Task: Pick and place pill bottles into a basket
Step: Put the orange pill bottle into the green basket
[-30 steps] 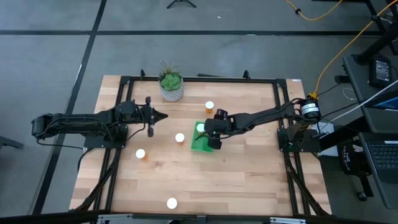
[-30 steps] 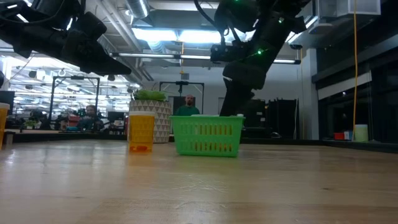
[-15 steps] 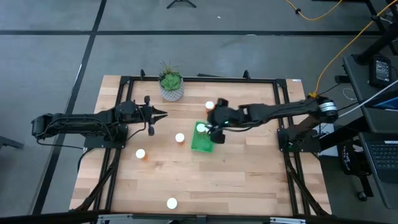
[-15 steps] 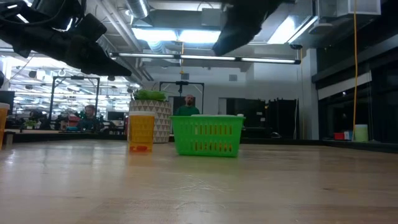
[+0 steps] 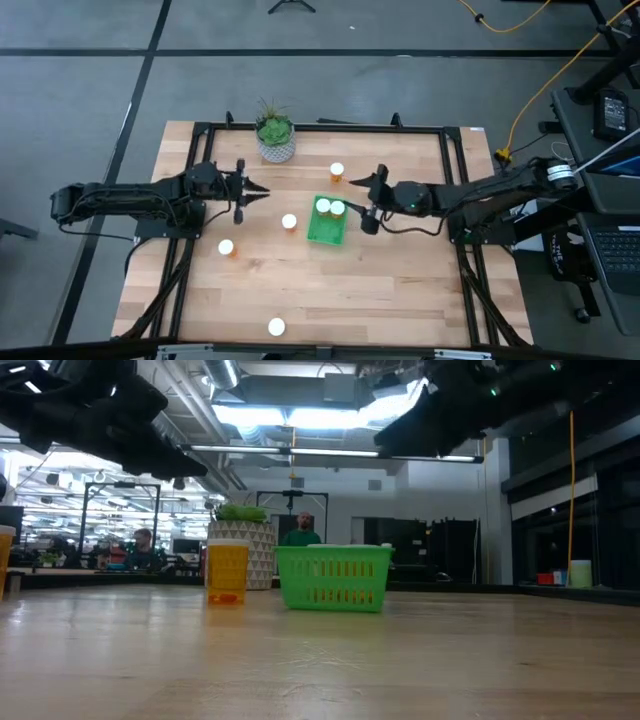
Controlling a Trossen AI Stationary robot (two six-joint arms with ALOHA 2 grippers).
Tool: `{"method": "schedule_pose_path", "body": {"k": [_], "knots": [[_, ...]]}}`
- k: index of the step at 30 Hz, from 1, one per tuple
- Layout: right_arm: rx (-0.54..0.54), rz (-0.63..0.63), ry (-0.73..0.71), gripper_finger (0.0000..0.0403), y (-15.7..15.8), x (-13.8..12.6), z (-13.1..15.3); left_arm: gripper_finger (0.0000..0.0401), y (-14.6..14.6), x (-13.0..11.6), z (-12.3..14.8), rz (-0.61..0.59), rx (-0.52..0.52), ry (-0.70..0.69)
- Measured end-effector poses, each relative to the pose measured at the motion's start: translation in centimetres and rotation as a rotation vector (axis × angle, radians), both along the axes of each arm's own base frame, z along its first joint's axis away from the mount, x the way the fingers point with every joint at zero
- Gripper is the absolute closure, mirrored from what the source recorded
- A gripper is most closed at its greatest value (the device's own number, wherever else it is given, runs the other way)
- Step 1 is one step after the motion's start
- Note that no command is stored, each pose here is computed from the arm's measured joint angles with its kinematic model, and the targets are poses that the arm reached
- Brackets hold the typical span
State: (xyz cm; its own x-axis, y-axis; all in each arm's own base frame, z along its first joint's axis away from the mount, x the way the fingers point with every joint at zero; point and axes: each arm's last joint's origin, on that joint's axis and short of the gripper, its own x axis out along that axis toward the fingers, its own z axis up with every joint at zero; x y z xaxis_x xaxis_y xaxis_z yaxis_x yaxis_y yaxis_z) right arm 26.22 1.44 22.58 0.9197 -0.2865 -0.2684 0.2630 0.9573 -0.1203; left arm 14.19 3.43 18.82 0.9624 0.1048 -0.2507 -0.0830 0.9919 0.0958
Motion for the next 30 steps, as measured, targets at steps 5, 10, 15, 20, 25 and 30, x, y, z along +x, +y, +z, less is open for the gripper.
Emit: {"method": "schedule_pose_path", "body": {"k": [5, 10, 15, 20, 25, 30], "knots": [[0.006, -0.007, -0.037, 0.0111, -0.2, -0.7, -1.2, 0.0340, 0.0, 0.0, 1.2, 0.001, -0.063, 0.053], [-0.025, -0.009, -0.034, 0.0111, -0.5, -0.7, -1.1, 0.0335, -0.5, 0.1, 3.3, -0.010, -0.087, 0.181], [-0.038, -0.010, -0.033, 0.0111, -0.6, -0.6, -1.0, 0.0328, -2.0, 0.7, 4.0, -0.112, -0.084, 0.220], [-0.040, -0.010, -0.036, 0.0111, -0.6, -0.6, -1.0, 0.0291, -3.4, 1.3, 4.2, 0.000, -0.095, 0.253], [-0.039, -0.010, -0.037, 0.0111, -0.6, -0.6, -1.0, 0.0252, -5.6, 2.3, 4.6, -0.067, -0.055, 0.270], [-0.037, -0.010, -0.026, 0.0111, -0.6, -0.6, -1.1, 0.0227, -7.9, 3.3, 4.9, -0.065, 0.021, 0.292]]}}
